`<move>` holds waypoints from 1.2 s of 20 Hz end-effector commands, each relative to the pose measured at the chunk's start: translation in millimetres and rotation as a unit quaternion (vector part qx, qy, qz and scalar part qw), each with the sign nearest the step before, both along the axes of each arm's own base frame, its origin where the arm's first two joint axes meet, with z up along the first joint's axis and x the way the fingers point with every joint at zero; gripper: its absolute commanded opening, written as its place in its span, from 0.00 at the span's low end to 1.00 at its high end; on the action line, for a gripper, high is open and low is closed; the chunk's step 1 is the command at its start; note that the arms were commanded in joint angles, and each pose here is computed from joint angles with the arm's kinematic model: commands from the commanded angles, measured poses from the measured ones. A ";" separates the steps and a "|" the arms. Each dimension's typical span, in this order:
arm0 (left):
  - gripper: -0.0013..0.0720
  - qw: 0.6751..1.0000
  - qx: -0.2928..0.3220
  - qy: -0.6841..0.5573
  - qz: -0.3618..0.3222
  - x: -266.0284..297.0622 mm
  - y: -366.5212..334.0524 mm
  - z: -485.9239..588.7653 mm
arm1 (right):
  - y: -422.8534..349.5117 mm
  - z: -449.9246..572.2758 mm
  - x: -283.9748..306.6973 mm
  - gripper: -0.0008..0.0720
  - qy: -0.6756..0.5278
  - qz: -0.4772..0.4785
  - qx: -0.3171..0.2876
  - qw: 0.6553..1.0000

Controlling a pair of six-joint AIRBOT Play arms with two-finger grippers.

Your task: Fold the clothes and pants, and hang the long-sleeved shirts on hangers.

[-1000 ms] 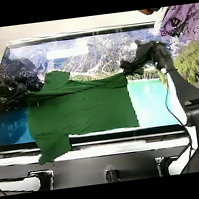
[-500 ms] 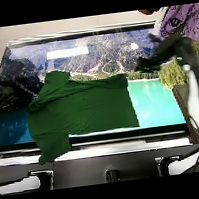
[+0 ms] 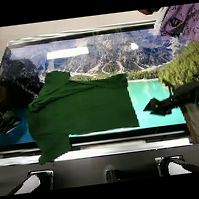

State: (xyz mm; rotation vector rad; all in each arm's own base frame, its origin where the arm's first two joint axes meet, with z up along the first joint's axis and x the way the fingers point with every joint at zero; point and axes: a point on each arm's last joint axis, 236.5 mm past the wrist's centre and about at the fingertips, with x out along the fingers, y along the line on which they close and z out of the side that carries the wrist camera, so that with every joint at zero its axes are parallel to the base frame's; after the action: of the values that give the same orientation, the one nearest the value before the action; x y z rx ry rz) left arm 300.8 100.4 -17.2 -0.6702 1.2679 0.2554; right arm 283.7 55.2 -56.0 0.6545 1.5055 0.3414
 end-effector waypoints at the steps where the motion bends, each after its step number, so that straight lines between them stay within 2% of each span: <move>1: 0.57 1.000 -0.005 0.007 0.004 -11.1 -4.4 -7.4 | 20.8 -30.9 -39.1 0.68 0.013 -0.009 0.032 0.999; 8: 0.57 1.000 -0.005 0.007 0.004 -11.2 -4.4 -7.4 | 31.3 -41.0 -31.4 0.69 -0.012 -0.025 0.050 0.998; 10: 0.57 1.000 -0.010 0.011 0.009 -12.6 -5.7 -7.4 | 47.1 -49.5 -37.5 0.69 0.002 0.001 0.050 0.999; 11: 0.58 1.000 -0.016 0.018 0.019 -14.9 -7.1 -7.9 | 56.6 -54.6 -42.0 0.69 0.009 0.018 0.047 0.999; 12: 0.68 0.999 -0.023 0.026 0.029 -17.8 -8.0 -8.0 | 64.6 -59.0 -44.3 0.69 0.016 0.026 0.044 0.999; 13: 0.86 0.998 -0.029 0.032 0.038 -21.2 -7.7 -8.3 | 72.5 -61.1 -47.1 0.66 0.019 0.038 0.041 0.998; 14: 0.88 0.998 -0.032 0.036 0.037 -25.1 -5.7 -8.5 | 77.0 -61.0 -49.0 0.55 0.018 0.047 0.040 0.998; 17: 0.88 0.997 -0.049 0.029 0.043 -39.8 9.6 -9.9 | 78.3 -57.4 -49.6 0.13 0.018 0.048 0.045 0.998; 18: 0.88 0.997 -0.067 0.010 0.048 -39.6 11.2 -10.6 | 77.8 -56.0 -48.5 0.06 0.013 0.048 0.043 0.998; 21: 0.88 0.993 -0.092 -0.047 0.063 -35.9 16.9 -19.4 | 75.3 -50.6 -41.6 0.05 -0.006 0.041 0.035 0.999; 24: 0.88 0.995 -0.084 -0.049 0.031 -45.5 9.9 -40.2 | 73.7 -41.8 -41.6 0.05 -0.017 0.044 0.029 0.998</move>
State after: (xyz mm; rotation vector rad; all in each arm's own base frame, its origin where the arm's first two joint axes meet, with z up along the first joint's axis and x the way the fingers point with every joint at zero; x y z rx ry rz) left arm 257.5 112.0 -45.2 -0.8856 1.2220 0.2172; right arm 241.0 127.1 -107.0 0.6257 1.5171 0.4567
